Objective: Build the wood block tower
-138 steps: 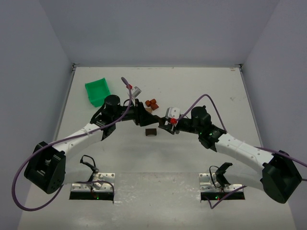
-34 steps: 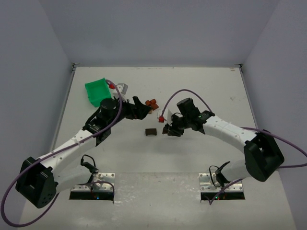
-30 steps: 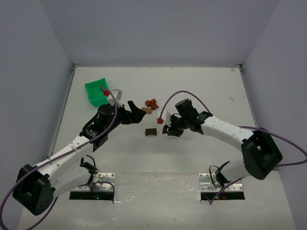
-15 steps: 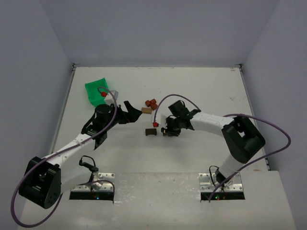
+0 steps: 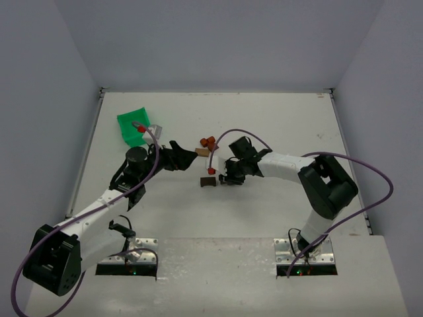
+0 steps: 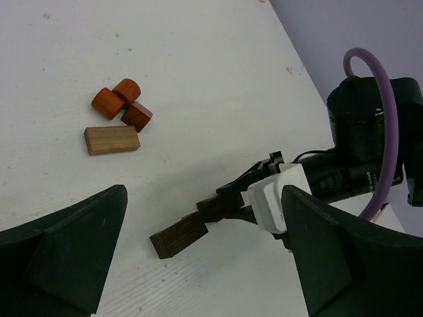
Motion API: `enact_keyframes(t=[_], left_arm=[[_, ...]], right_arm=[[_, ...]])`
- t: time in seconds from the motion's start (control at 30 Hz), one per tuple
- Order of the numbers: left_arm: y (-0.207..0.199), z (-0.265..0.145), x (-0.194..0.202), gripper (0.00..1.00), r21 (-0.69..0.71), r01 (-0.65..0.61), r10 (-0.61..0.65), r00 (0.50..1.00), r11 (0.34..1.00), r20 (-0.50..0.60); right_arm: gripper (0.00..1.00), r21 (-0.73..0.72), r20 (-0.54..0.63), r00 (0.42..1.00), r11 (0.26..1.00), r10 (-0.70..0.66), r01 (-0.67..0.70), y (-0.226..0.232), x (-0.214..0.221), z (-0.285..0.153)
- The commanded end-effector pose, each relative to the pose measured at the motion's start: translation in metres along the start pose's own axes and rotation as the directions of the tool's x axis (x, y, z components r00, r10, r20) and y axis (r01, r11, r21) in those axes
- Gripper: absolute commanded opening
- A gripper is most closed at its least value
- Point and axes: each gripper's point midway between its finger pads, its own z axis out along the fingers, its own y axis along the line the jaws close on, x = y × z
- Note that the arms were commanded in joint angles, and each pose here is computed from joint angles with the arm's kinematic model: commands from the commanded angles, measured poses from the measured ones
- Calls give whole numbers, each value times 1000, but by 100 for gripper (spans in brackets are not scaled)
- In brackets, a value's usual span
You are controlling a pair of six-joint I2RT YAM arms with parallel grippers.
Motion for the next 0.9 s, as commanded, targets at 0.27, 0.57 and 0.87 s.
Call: enact_keyframes(t=[0.27, 0.57, 0.87], left_arm=[[-11, -1, -11, 100, 59, -39, 36, 998, 997, 46], [-11, -1, -10, 100, 64, -38, 35, 998, 997, 45], [-13, -2, -9, 100, 75, -40, 37, 998, 996, 43]], right_arm=[[17, -51, 95, 995, 998, -36, 41, -2, -30, 1], [17, -70, 102, 995, 997, -23, 31, -1, -34, 5], [19, -63, 91, 996, 998, -21, 27, -4, -35, 9]])
